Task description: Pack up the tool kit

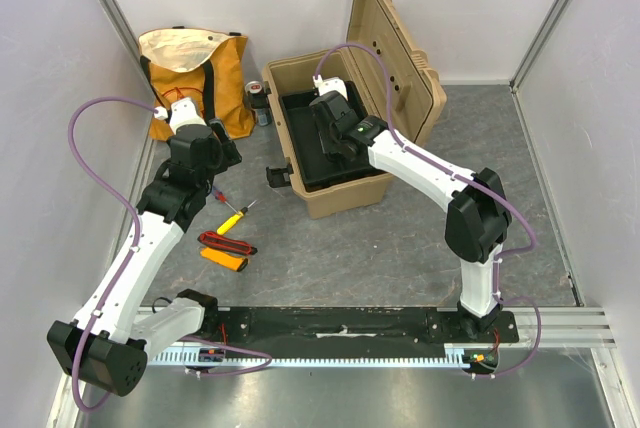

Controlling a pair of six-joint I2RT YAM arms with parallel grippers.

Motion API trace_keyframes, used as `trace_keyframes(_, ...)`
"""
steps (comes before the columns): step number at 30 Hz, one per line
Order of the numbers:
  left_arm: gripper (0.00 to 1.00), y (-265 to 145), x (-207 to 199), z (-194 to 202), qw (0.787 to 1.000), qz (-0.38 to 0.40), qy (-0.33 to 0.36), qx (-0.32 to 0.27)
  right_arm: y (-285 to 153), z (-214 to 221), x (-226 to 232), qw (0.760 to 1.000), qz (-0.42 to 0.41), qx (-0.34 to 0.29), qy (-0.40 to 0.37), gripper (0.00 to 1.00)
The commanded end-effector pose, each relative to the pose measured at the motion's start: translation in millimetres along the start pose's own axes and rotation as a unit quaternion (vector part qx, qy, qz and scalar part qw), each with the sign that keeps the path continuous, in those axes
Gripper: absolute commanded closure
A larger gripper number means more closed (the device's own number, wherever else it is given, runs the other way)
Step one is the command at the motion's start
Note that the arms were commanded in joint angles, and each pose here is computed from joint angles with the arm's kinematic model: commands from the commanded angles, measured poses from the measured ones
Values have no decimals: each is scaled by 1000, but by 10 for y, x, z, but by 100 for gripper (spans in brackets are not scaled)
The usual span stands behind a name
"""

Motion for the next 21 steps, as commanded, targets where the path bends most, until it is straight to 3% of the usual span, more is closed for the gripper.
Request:
trace_keyframes(1,28,13,-13,-27,1000,3,-15,-7,-243,-347,-195,998,39,-55,16,100)
trace_keyframes(10,28,18,-13,-17,1000,3,-15,-5,-212,-212,-208,995,81,-58,0,100)
trace_keyframes(21,28,7,-3,-19,1000,2,-14,-7,-110,59,-90,999,37,-28,3,100)
Point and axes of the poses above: each gripper's point midway between its finger pads, its own y axis out along the fingers, its own x axis along the line the jaws close on, z = x × y, the point moved 5 cm from there along -y, back along the fingers
